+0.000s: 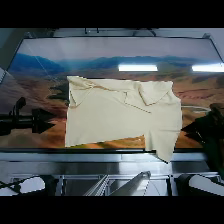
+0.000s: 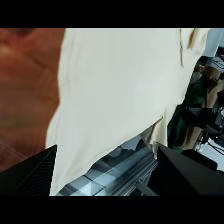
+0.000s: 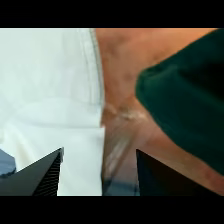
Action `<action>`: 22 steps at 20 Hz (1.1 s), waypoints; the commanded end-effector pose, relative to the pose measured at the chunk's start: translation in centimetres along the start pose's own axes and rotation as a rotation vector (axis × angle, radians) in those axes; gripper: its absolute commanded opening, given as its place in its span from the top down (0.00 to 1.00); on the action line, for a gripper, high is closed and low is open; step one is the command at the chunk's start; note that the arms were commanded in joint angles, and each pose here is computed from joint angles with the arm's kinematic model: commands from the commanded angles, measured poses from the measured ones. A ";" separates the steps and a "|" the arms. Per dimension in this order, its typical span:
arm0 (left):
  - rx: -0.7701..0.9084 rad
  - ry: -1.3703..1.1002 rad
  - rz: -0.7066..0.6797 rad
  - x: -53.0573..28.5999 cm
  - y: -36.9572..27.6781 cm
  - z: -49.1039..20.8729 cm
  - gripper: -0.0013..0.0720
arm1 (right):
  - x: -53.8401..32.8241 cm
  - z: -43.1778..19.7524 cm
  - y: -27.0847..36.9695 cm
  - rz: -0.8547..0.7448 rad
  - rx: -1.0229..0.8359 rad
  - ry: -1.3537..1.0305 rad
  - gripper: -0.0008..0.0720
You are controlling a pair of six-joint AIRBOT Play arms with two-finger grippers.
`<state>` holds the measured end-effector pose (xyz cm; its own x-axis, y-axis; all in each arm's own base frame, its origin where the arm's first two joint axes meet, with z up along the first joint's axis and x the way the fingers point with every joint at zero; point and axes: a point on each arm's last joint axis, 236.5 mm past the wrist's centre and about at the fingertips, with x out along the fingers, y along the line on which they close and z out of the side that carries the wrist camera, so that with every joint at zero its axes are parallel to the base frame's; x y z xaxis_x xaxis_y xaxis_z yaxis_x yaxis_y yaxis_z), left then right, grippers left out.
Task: Fold the shirts.
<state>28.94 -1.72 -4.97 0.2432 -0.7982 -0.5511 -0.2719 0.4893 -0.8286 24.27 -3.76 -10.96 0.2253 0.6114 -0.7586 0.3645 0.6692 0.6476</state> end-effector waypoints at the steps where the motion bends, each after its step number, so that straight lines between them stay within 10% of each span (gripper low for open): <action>1: -0.039 -0.024 0.031 -0.3 1.8 -1.3 0.08 | 2.4 1.6 0.2 0.026 -0.023 -0.032 0.24; 3: -0.035 -0.027 0.034 -0.3 1.7 -1.3 0.08 | 4.0 1.3 1.1 0.032 -0.045 0.004 0.37; 19: 0.029 0.205 0.320 6.2 5.0 -6.1 0.09 | 5.3 1.1 2.8 0.030 -0.102 0.040 0.37; 22: 0.017 0.310 0.243 9.0 3.9 -7.7 0.21 | 5.3 0.7 3.0 0.041 -0.101 0.054 0.37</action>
<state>23.17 -7.59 -11.30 -0.0675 -0.7100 -0.7010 -0.2939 0.6856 -0.6660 25.86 2.82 -11.78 0.1317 0.7278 -0.6731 0.2520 0.6321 0.7328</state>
